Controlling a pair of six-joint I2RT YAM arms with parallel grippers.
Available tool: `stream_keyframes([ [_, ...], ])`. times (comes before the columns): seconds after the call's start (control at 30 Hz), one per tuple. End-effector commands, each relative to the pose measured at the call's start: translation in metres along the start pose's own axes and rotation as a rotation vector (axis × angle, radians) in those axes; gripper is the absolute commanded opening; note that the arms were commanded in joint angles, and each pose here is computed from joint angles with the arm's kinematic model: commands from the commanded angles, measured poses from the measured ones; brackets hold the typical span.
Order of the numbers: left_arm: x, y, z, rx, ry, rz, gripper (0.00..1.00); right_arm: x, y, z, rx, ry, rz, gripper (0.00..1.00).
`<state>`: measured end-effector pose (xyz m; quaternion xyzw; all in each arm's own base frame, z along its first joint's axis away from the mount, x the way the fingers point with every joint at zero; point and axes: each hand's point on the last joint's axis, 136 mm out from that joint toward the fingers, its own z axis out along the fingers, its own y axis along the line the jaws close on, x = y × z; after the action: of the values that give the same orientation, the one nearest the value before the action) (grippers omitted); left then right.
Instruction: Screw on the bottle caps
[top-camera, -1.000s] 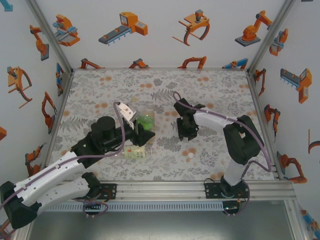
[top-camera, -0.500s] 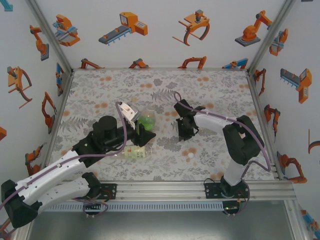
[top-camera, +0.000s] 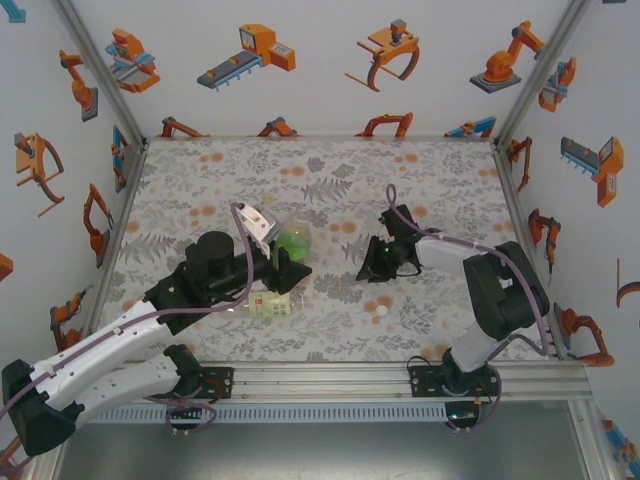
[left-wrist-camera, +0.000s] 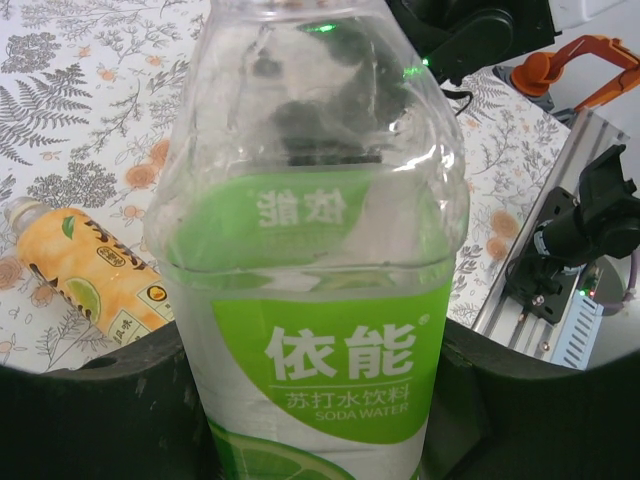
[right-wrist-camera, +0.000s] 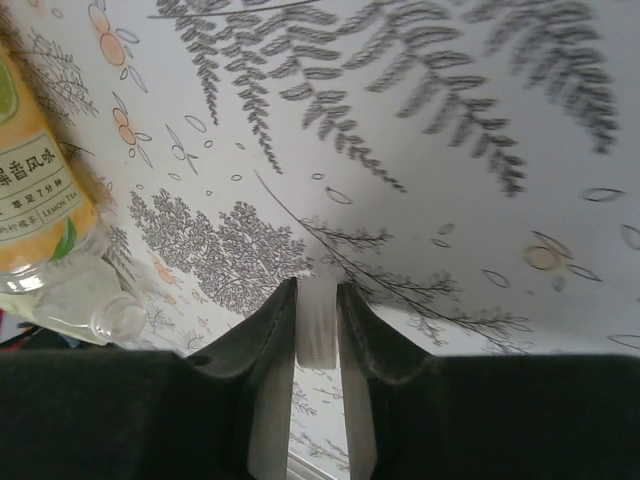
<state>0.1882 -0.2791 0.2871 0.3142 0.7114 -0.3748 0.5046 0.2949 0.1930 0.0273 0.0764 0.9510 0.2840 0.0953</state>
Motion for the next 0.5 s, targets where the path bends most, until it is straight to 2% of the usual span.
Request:
stream_keyframes([
  [0.0,-0.021,-0.005,-0.007,0.016,-0.05,-0.009,0.0,0.004,-0.021,-0.005,0.016,0.0,0.047,0.31],
  [0.3,-0.018,-0.004,-0.006,0.015,-0.044,-0.018,0.0,-0.004,-0.03,-0.023,0.109,-0.027,0.04,0.44],
  [0.47,-0.016,-0.002,-0.006,0.006,-0.044,-0.02,0.0,-0.012,-0.019,-0.033,0.18,-0.042,-0.026,0.5],
])
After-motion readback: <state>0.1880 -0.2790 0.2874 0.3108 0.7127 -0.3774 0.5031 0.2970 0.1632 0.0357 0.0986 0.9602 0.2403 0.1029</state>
